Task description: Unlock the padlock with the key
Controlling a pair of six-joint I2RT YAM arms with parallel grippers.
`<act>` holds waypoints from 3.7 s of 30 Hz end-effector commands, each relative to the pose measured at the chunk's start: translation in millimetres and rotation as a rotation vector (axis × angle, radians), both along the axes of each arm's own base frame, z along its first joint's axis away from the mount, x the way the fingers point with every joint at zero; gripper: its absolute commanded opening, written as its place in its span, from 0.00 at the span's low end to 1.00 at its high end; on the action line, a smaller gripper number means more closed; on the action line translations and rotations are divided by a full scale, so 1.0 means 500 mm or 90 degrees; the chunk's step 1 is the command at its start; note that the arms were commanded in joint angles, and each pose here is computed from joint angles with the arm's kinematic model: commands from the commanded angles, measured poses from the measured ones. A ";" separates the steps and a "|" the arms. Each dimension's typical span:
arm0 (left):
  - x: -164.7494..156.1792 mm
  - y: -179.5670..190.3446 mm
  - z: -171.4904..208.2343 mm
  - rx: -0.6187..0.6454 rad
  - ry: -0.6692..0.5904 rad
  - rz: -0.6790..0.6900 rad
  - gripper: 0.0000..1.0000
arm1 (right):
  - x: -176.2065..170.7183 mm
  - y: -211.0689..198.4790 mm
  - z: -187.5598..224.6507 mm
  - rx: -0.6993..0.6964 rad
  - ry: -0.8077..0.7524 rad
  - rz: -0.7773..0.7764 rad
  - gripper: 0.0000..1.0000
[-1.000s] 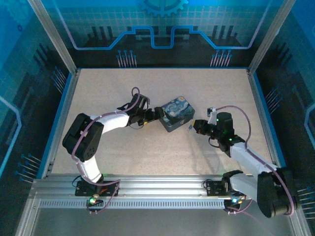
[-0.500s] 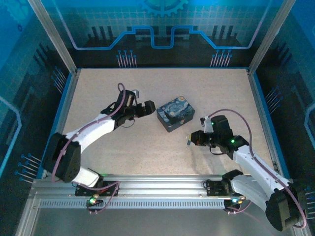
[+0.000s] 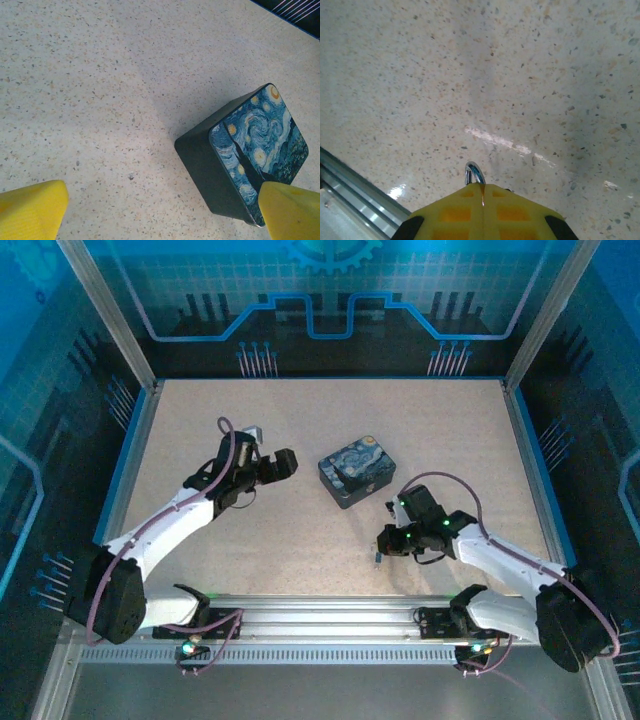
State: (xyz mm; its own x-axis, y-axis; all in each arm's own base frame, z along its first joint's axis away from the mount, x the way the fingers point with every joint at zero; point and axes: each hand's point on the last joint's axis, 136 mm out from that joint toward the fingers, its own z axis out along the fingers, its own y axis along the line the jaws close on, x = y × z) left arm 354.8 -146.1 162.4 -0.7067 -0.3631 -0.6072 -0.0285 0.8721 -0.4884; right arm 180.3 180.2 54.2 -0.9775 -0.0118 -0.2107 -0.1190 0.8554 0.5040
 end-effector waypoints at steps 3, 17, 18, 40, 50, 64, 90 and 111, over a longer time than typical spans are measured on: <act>-0.010 0.025 0.002 0.018 -0.006 0.010 0.99 | 0.031 0.028 0.001 0.004 -0.019 0.005 0.00; -0.014 0.041 0.009 0.018 -0.010 0.021 0.99 | 0.046 0.049 -0.031 0.010 -0.006 0.018 0.01; -0.014 0.043 0.011 0.018 -0.011 0.022 0.99 | 0.045 0.049 -0.034 0.008 -0.005 0.018 0.02; -0.029 0.100 0.116 0.056 -0.112 0.081 0.99 | 0.138 -0.054 0.162 -0.073 -0.215 -0.032 0.46; -0.049 0.193 0.185 0.155 -0.196 0.180 0.99 | 0.237 -0.189 0.306 -0.119 -0.443 -0.168 0.81; -0.036 0.261 0.097 0.402 -0.258 0.162 0.99 | 0.306 -0.355 0.221 -0.327 -0.529 -0.263 1.00; 0.071 0.260 -0.080 0.408 -0.301 0.119 0.99 | 0.429 -0.337 0.084 -0.292 -0.617 -0.220 1.00; 0.085 0.301 -0.133 0.293 -0.275 0.119 0.99 | 0.431 -0.328 0.083 -0.307 -0.618 -0.204 1.00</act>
State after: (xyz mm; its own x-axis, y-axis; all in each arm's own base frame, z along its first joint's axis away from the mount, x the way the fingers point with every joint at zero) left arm 391.2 9.6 89.9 -0.3308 -0.0571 -0.9420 -0.1152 0.9931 -0.0198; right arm 386.4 15.3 82.0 -0.4152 -0.0580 -0.9079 -0.0176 0.9983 -0.0558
